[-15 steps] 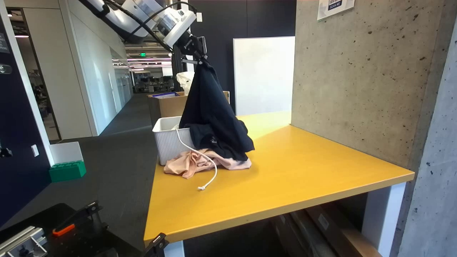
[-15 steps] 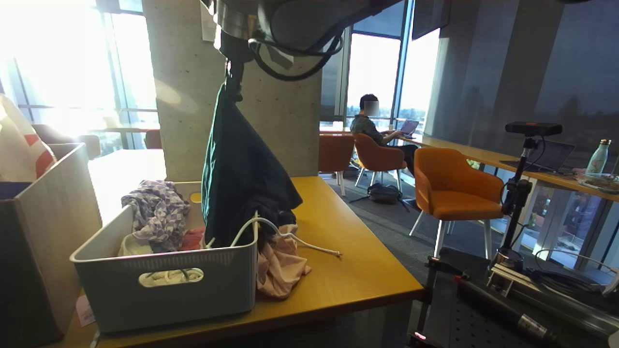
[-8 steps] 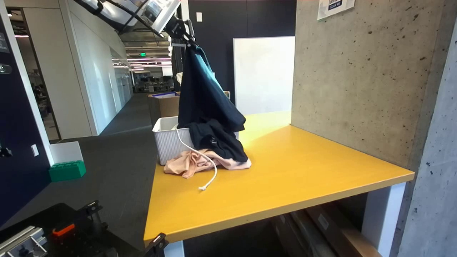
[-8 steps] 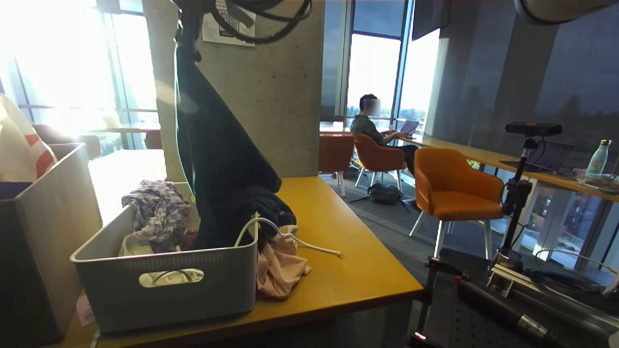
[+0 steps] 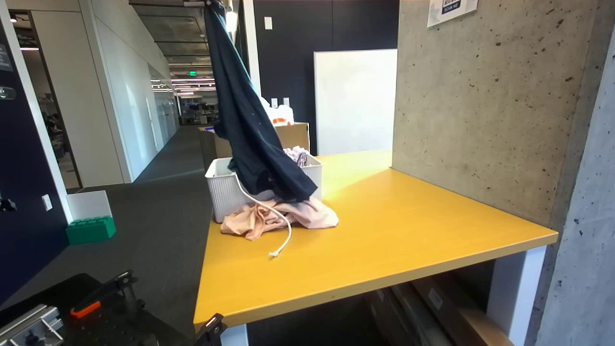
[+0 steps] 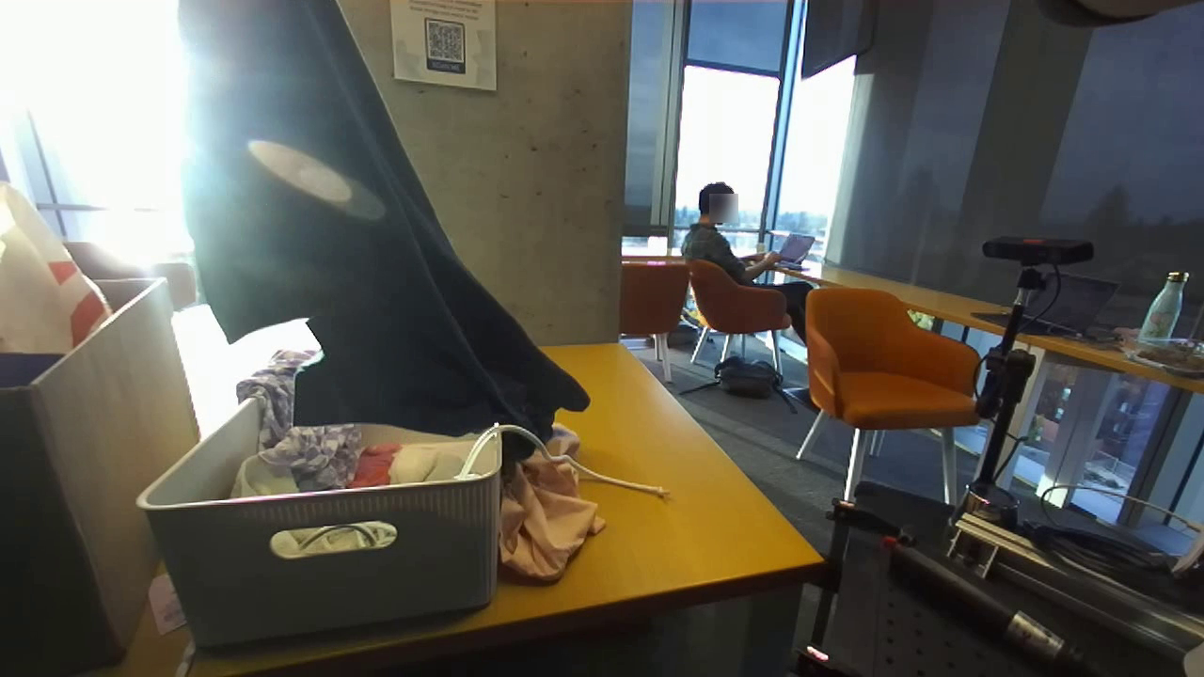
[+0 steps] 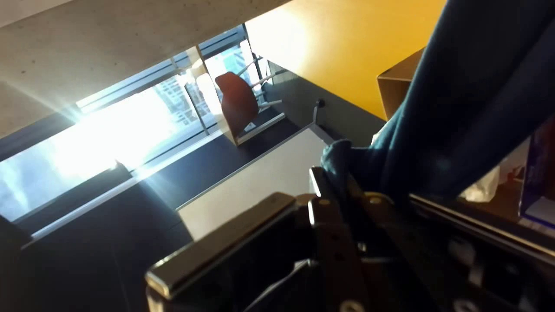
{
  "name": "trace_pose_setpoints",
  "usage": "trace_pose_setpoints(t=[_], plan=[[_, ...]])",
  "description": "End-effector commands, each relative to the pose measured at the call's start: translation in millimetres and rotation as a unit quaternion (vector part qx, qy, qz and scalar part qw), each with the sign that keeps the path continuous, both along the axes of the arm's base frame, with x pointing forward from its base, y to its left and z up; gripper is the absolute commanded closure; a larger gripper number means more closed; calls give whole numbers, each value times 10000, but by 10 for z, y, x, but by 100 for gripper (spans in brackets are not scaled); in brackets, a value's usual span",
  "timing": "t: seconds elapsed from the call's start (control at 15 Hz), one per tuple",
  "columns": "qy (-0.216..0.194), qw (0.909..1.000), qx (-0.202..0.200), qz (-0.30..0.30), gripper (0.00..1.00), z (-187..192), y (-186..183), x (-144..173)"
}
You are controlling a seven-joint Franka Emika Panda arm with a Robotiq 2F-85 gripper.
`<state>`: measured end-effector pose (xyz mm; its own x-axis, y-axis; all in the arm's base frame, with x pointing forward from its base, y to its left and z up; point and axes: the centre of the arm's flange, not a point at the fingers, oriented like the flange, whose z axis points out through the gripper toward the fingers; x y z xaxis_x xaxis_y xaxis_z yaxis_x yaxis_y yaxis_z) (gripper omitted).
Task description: Put the blue shirt in the basket
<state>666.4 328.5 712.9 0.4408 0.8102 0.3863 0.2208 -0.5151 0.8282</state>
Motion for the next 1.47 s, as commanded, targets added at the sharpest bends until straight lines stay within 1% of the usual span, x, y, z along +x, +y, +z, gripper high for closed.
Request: trace_pose_setpoints(t=[0.0, 0.2, 0.33, 0.47, 0.67, 0.8, 0.93, 1.13, 1.4], plan=[[-533, 9986, 44, -36, 98, 842, 197, 156], [-848, 9963, 118, -116, 98, 1191, 24, 139], [-987, 9948, 117, -239, 98, 1297, -200, 226], [-974, 9943, 169, -396, 98, 1215, -519, 384], [-805, 9940, 190, -713, 98, 880, -1025, 717], [-773, 9923, 212, -949, 98, 722, -1242, 984], [-849, 9904, 233, -1061, 98, 681, -1277, 1108], [-1195, 9866, 252, -1079, 98, 766, -1161, 949], [-1570, 9815, 454, -995, 98, 1014, -1035, 806]])
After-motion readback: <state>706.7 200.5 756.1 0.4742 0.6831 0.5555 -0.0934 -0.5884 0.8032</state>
